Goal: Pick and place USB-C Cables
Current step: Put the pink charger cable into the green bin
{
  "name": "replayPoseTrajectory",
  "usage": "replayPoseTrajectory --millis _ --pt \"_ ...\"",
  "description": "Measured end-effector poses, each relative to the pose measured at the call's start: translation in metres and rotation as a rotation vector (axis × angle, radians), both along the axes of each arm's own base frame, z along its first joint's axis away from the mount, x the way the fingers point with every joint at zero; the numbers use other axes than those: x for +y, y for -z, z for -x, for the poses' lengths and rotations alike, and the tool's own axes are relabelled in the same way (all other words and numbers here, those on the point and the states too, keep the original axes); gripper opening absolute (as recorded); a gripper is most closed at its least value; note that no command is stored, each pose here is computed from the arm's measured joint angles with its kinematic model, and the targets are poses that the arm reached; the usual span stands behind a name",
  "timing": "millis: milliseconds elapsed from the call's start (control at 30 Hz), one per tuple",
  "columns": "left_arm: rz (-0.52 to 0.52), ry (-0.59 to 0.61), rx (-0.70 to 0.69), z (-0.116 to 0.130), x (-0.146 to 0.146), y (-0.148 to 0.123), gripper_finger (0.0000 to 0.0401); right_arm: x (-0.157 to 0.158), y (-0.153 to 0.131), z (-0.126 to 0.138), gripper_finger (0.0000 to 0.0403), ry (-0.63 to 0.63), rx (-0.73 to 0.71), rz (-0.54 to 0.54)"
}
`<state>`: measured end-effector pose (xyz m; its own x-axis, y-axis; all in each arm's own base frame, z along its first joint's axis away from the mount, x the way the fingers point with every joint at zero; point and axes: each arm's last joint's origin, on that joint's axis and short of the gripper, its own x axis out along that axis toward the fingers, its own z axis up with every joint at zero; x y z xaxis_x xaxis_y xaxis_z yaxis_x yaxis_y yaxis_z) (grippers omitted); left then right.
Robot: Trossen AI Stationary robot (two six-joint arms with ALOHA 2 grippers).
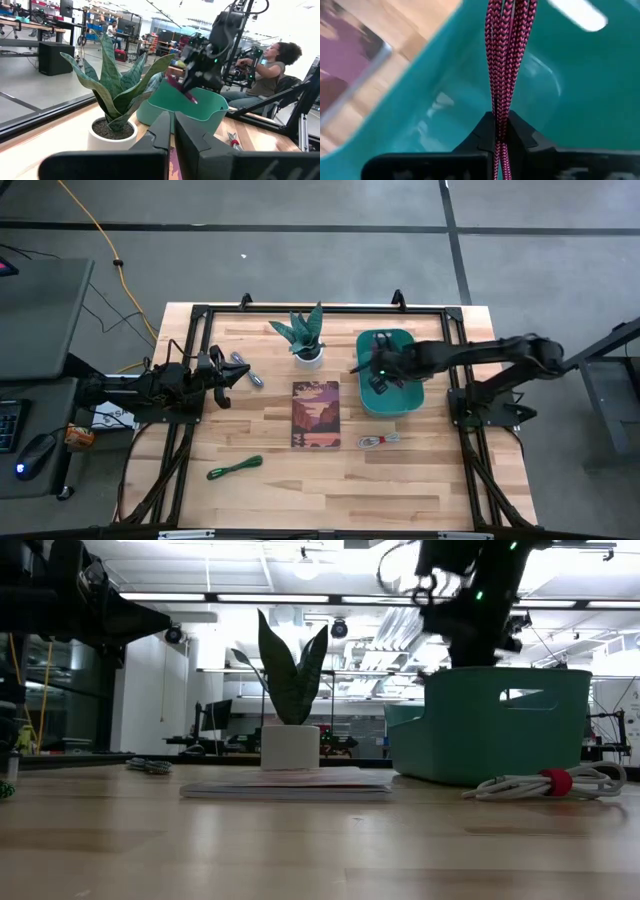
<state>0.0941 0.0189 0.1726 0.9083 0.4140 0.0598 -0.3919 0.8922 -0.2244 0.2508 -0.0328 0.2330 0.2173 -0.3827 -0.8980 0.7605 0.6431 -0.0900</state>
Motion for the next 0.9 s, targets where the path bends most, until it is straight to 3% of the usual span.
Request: replayPoseTrajectory --millis 567,733,900 --pt "0.0 0.0 0.0 0.0 0.0 0.0 0.0003 -0.01 0.071 -0.03 0.0008 0.0 0.231 -0.146" --pt "0.0 0.0 0.0 0.0 0.0 0.0 0.0003 -0.015 0.078 -0.031 0.001 0.017 0.249 -0.165" --pt "0.0 0.0 -0.001 0.0 0.0 0.0 0.0003 -0.015 0.078 -0.031 0.0036 0.006 0.248 -0.162"
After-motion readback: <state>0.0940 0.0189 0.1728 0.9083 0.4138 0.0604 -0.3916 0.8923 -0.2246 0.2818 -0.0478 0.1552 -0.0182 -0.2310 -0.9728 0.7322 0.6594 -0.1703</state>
